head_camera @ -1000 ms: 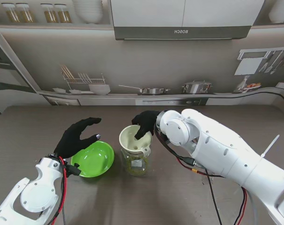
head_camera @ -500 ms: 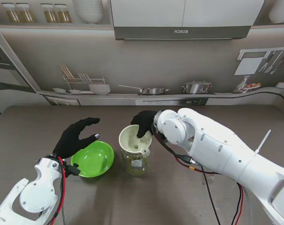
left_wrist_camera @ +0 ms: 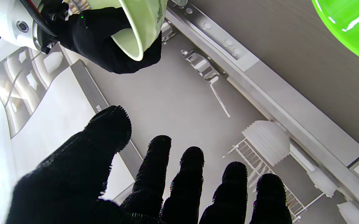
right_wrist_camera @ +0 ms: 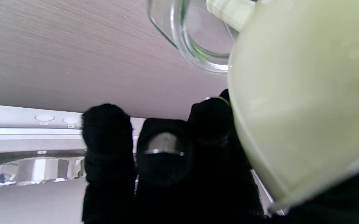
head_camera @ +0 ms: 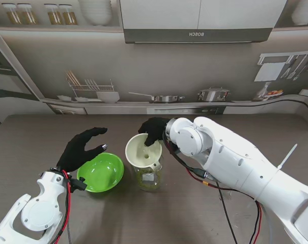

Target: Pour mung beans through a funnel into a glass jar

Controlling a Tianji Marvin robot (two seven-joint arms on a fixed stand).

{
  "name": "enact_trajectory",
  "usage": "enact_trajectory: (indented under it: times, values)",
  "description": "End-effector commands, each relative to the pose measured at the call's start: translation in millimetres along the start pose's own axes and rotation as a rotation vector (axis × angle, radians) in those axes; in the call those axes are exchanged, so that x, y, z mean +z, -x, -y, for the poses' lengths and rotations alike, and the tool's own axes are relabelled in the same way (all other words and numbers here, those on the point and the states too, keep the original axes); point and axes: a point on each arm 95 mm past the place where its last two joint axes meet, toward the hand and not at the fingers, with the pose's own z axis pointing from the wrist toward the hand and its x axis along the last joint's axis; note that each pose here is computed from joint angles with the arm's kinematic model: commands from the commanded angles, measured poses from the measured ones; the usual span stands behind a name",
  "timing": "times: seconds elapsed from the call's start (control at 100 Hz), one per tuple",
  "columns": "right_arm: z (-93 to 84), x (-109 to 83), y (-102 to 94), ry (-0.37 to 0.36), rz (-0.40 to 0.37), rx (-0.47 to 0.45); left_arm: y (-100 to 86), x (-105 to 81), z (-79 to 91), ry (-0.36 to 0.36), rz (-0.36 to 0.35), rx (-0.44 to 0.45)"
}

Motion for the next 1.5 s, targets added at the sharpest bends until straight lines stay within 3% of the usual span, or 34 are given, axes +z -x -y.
enact_trajectory:
  times: [0.0, 0.5, 0.66, 0.87, 1.18, 1.49]
  values:
    - [-1.5, -2.9, -6.5, -0.006, -0.016, -0.002, -2.5, -0.1, -2.1, 0.011, 0.0, -0.01]
    - [-22.6, -33.3, -5.4, 0.069, 0.023, 0.123, -2.4, 0.2, -1.9, 0.005, 0.007, -0.025]
    - [-28.4, -49.0, 8.9, 0.099, 0.072, 0.166, -1.8, 0.1, -2.1, 0.009, 0.007, -0.025]
    - [-29.9, -67.6, 40.7, 0.147, 0.173, 0.129, -1.4, 0.8, -3.1, 0.013, 0.008, -0.03]
    - [-5.6, -76.4, 88.4, 0.187, 0.291, 0.026, -0.6, 1.8, -5.1, 0.022, 0.01, -0.031]
    - [32.3, -70.5, 119.5, 0.155, 0.317, -0.072, 0.4, 1.3, -6.3, 0.03, 0.013, -0.026]
